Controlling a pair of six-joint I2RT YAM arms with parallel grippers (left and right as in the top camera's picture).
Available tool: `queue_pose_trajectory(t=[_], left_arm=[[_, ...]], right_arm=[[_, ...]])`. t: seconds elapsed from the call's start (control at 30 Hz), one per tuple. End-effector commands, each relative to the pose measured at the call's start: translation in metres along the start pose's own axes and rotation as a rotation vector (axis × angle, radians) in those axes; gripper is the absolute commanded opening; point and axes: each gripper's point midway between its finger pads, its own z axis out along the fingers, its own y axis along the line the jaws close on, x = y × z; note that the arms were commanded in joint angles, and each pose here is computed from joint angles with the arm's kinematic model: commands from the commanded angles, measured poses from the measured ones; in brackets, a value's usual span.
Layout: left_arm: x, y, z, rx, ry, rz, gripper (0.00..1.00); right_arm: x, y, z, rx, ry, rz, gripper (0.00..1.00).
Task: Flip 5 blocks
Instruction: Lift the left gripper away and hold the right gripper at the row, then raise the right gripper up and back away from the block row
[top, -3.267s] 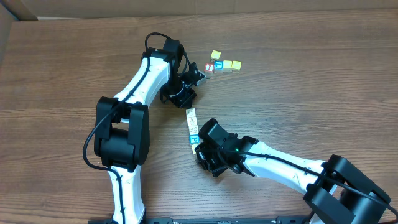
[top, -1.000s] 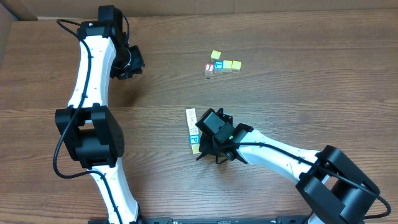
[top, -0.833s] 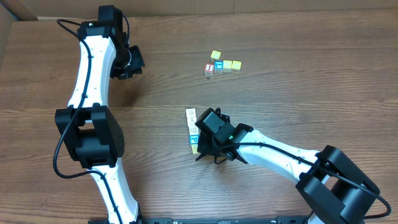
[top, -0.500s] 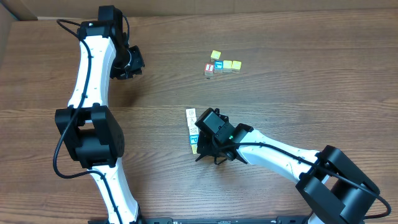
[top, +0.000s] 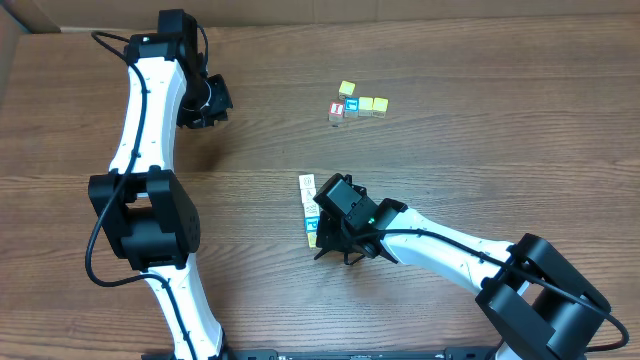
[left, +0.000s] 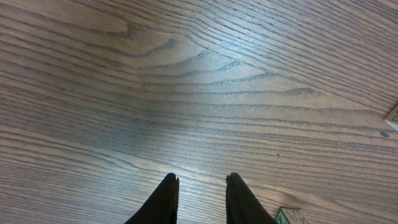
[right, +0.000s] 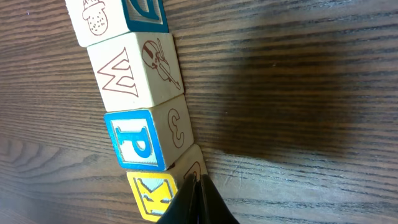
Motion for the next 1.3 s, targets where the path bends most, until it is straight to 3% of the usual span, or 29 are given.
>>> queue_pose_trajectory(t=[0.0, 0.2, 0.3, 0.37, 0.53, 0.6, 0.63, 0.7, 0.77, 0.9, 1.27], left_arm=[[-0.002, 0.003, 0.001, -0.01, -0.002, -0.008, 0.19], [0.0, 0.003, 0.001, -0.013, 0.006, -0.009, 0.15], [0.002, 0.004, 0.001, -0.016, 0.017, -0.01, 0.08], [0.003, 0.005, 0.0, -0.017, 0.021, -0.002, 0.08], [0.003, 0.004, 0.0, -0.017, 0.02, 0.024, 0.36], [0.003, 0.004, 0.0, -0.017, 0.02, 0.023, 0.53], [0.003, 0.004, 0.0, -0.017, 0.02, 0.023, 0.68], [0.003, 0.004, 0.0, -0.017, 0.021, 0.023, 0.98], [0.003, 0.004, 0.0, -0.016, 0.02, 0.023, 1.0], [0.003, 0.004, 0.0, -0.016, 0.02, 0.023, 1.0], [0.003, 0.004, 0.0, -0.016, 0.02, 0.023, 1.0]], right_arm=[[0.004, -0.002, 0.003, 0.004, 0.008, -0.012, 0.04], [-0.005, -0.005, 0.0, 0.016, -0.012, 0.005, 0.04], [-0.027, -0.006, -0.018, 0.024, -0.03, 0.005, 0.04], [-0.046, -0.005, -0.04, 0.028, -0.044, -0.06, 0.09], [-0.09, -0.002, -0.106, 0.062, -0.066, -0.195, 0.32], [-0.1, -0.004, -0.124, 0.075, -0.07, -0.242, 0.41], [-0.105, -0.006, -0.131, 0.081, -0.071, -0.264, 0.48], [-0.112, -0.013, -0.14, 0.093, -0.072, -0.298, 0.7], [-0.117, -0.024, -0.143, 0.115, -0.069, -0.32, 0.99], [-0.125, -0.047, -0.148, 0.184, -0.075, -0.3, 1.0], [-0.129, -0.051, -0.149, 0.185, -0.08, -0.287, 1.0]])
